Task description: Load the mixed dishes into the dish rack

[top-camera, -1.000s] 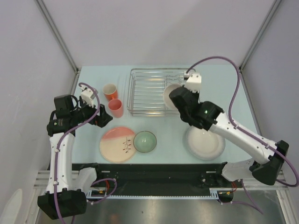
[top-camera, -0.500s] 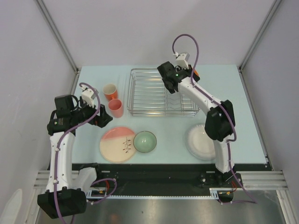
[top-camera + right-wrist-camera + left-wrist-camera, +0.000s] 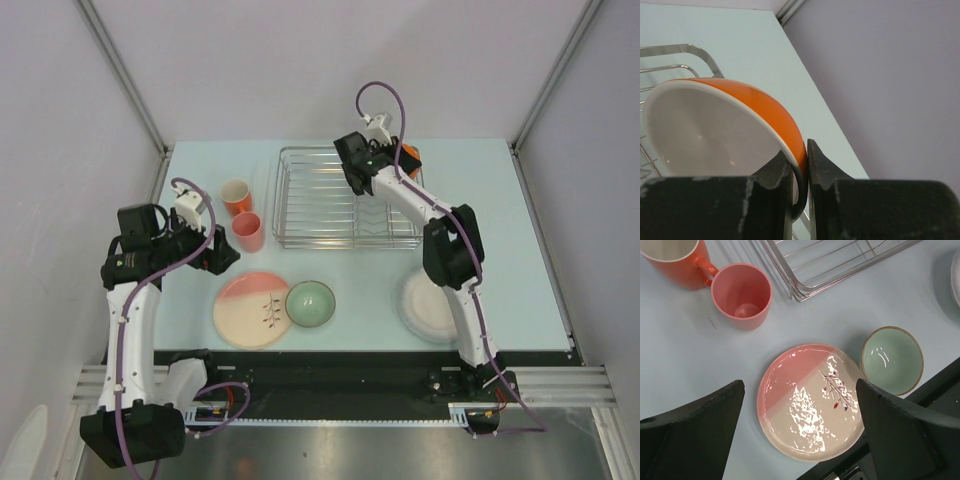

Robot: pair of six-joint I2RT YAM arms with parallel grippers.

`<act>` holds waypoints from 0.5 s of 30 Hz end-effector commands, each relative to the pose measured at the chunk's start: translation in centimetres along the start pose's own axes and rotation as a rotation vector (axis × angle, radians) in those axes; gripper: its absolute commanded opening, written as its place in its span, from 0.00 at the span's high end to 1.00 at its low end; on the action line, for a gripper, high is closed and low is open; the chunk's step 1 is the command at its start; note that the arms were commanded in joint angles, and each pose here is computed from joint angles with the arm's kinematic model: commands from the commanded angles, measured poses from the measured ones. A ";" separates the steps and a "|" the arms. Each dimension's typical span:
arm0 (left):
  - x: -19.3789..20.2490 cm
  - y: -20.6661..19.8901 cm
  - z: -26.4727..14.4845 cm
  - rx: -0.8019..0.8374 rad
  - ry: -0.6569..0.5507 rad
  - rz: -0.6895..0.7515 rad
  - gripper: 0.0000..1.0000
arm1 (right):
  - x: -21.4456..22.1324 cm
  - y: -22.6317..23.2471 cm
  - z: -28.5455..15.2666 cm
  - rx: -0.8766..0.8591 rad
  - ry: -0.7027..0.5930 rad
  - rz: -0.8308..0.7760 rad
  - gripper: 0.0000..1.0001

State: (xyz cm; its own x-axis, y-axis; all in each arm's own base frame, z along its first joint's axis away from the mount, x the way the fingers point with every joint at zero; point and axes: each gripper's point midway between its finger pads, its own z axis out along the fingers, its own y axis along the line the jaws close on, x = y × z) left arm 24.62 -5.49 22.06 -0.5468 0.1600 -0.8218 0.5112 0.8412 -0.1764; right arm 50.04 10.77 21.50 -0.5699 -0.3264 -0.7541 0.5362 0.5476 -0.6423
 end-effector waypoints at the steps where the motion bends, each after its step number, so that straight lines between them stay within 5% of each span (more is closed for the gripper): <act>1: -0.8 0.1 -0.4 -0.006 -0.018 0.032 0.00 | -0.4 0.4 1.1 0.064 -0.009 0.030 1.00; 15: -0.5 0.3 0.0 -0.003 -0.015 0.018 0.00 | 3.8 5.6 1.1 -0.016 0.029 -0.082 1.00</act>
State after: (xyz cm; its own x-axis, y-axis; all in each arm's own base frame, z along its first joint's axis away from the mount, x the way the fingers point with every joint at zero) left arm 24.64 -5.48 21.71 -0.5623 0.1567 -0.8119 0.5076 0.8406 -0.1892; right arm 51.73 11.19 14.42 -0.6506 -0.3717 -0.6622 0.4457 0.5192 -0.7293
